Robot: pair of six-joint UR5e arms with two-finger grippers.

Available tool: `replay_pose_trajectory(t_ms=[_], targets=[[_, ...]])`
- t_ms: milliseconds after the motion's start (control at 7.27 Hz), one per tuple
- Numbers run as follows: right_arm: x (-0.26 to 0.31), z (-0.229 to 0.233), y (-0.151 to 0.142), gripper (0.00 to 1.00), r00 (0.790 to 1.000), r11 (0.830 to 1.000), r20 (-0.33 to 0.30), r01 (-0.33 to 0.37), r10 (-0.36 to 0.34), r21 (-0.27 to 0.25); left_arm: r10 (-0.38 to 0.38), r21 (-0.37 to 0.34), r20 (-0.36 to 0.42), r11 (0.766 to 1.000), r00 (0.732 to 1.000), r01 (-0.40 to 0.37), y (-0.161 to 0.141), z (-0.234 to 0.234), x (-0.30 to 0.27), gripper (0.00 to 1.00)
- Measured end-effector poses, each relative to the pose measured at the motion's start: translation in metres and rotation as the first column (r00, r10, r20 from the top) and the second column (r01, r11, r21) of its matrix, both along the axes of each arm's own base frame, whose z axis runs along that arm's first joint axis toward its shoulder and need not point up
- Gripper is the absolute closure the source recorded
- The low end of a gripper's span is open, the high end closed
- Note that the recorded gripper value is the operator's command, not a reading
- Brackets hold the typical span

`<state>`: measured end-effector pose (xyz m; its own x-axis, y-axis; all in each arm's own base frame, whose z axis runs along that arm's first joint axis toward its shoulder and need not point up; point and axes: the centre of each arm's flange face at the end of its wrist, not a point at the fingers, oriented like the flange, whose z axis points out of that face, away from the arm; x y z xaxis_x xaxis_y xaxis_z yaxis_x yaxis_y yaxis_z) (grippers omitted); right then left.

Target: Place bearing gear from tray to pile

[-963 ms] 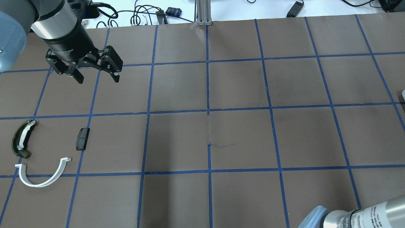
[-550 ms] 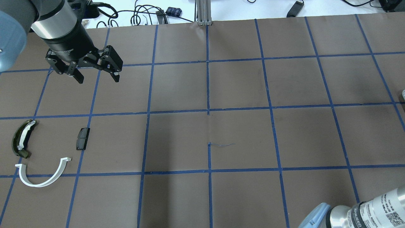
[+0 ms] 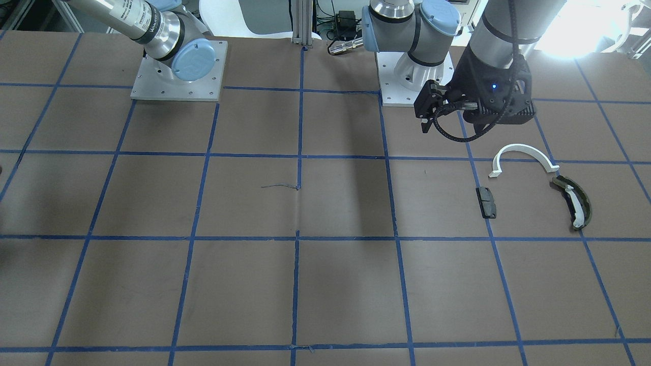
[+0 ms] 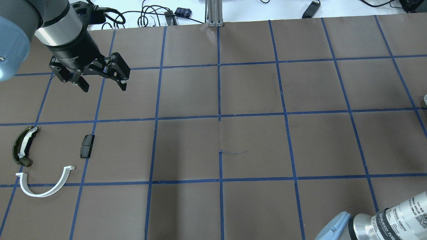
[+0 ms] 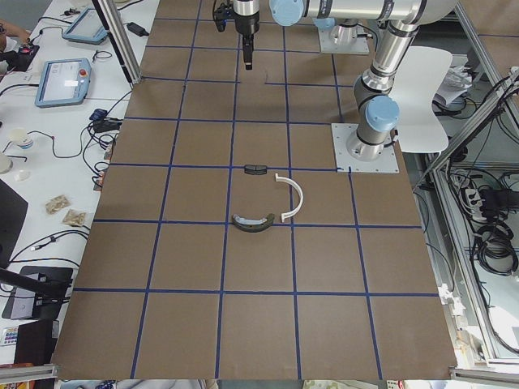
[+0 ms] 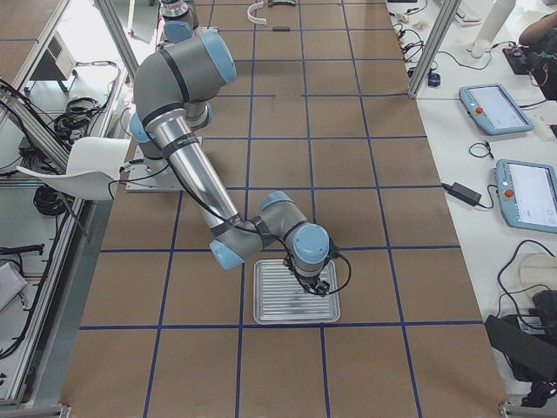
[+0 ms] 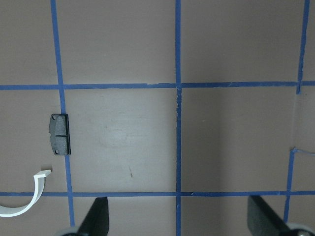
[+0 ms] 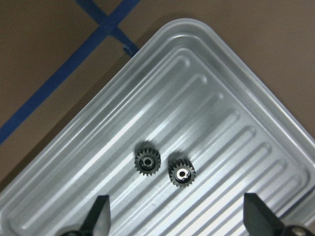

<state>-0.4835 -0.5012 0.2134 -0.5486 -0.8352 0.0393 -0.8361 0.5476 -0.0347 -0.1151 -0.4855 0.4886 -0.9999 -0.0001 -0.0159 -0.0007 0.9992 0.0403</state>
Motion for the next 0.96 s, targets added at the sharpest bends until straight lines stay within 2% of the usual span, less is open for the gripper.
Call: replay_pose_trajectory(t_ms=[138, 275, 413, 550, 688, 963], targets=[[-0.002, -0.006, 0.000, 0.07, 0.983, 0.983, 0.000, -0.183, 0.183, -0.011, 0.000, 0.001, 0.000, 1.000, 1.000, 0.000, 0.002, -0.001, 0.000, 0.00], [-0.002, -0.013, 0.001, 0.08, 0.949, 0.949, 0.001, -0.314, 0.314, -0.016, 0.001, 0.000, 0.000, 1.000, 1.000, -0.001, 0.003, 0.000, 0.000, 0.00], [-0.001, -0.020, 0.001, 0.09, 0.923, 0.923, 0.004, -0.384, 0.385, -0.018, 0.002, 0.000, 0.000, 1.000, 1.000, -0.002, 0.003, 0.000, 0.000, 0.00], [-0.001, -0.027, 0.001, 0.14, 0.910, 0.910, 0.008, -0.415, 0.415, -0.018, 0.001, 0.000, 0.000, 1.000, 1.000, -0.001, 0.003, 0.000, 0.000, 0.00], [-0.002, -0.031, 0.000, 0.16, 0.904, 0.904, 0.003, -0.427, 0.427, -0.019, 0.000, 0.000, 0.000, 1.000, 1.000, 0.000, 0.003, 0.000, 0.000, 0.00], [-0.004, -0.033, -0.001, 0.56, 0.904, 0.904, -0.013, -0.427, 0.427, -0.022, -0.001, 0.001, 0.000, 1.000, 1.000, 0.001, 0.004, -0.001, 0.000, 0.00]])
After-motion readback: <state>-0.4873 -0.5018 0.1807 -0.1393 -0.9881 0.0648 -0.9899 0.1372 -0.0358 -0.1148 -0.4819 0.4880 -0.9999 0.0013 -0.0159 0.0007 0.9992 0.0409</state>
